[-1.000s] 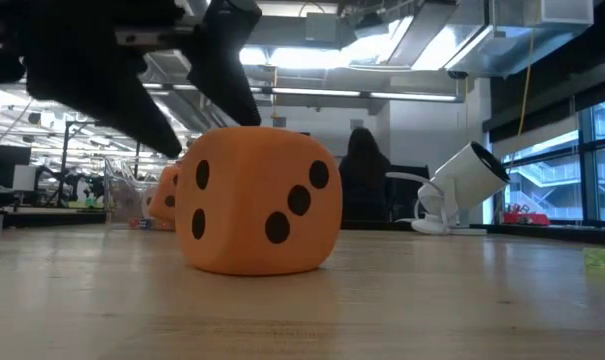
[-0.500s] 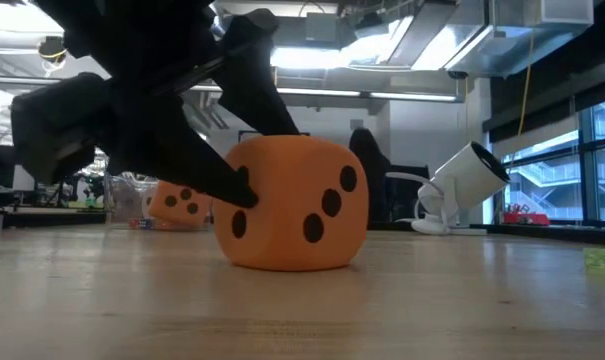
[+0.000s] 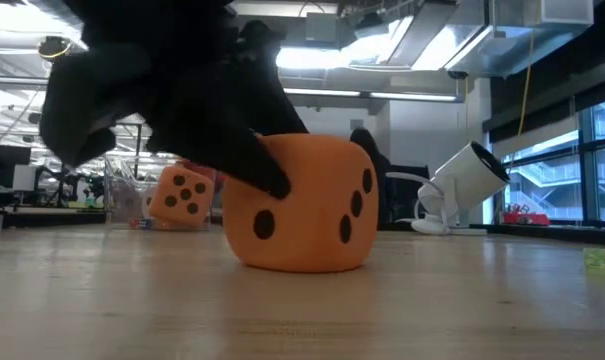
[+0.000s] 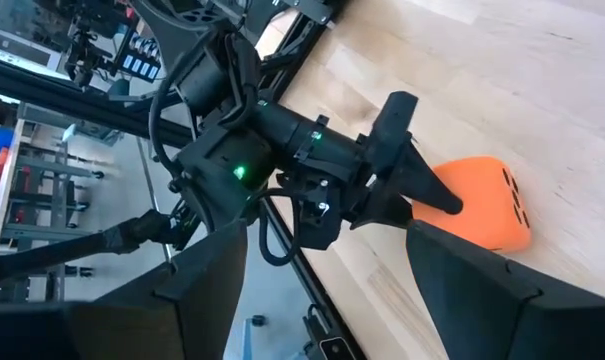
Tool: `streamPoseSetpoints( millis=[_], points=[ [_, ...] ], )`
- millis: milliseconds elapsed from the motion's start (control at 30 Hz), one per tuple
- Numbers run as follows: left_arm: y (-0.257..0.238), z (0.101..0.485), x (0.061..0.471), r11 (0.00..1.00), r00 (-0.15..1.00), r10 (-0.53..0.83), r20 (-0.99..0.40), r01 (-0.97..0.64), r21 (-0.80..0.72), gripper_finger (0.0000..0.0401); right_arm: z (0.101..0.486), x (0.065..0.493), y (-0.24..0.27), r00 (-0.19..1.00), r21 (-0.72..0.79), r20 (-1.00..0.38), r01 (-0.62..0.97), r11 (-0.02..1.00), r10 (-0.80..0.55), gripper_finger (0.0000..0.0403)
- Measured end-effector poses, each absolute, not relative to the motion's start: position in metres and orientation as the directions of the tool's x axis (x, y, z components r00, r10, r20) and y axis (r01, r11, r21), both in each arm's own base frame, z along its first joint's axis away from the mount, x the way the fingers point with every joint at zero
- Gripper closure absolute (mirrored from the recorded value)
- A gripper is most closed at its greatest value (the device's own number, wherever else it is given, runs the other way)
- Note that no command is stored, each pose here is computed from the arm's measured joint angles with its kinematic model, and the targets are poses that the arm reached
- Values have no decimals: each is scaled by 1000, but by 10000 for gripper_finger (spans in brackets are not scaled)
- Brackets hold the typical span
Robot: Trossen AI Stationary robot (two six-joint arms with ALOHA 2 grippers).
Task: Pick & Place Dice
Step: Put the large orange dice into the transparent bin
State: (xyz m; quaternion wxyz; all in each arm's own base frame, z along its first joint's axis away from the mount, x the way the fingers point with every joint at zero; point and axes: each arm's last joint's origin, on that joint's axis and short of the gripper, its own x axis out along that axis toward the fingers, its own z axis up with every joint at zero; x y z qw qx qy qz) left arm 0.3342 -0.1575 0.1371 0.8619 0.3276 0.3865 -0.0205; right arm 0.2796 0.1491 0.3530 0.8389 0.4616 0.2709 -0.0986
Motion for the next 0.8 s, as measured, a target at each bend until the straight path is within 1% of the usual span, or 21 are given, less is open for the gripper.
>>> streamPoseSetpoints(
  millis=[67, 100, 233, 433, 633, 800],
  points=[
    [-155, 136, 336, 801, 690, 178, -701, 312, 511, 279, 353, 280, 149, 834, 722, -545, 416, 554, 85, 129],
    [-154, 136, 336, 812, 686, 159, -710, 317, 489, 292, 353, 280, 149, 834, 723, -545, 417, 551, 84, 129],
    [-149, 136, 339, 851, 675, 124, -727, 304, 427, 293, 353, 280, 149, 835, 731, -545, 424, 535, 82, 129],
    [-147, 140, 339, 864, 683, 125, -720, 282, 418, 294, 353, 280, 149, 835, 732, -545, 425, 533, 82, 129],
    [-146, 164, 335, 880, 723, 105, -682, 253, 403, 295, 353, 280, 149, 836, 732, -543, 426, 532, 78, 129],
    [-139, 189, 329, 898, 757, 107, -645, 204, 389, 307, 359, 276, 146, 847, 738, -527, 416, 531, 68, 129]
  ],
)
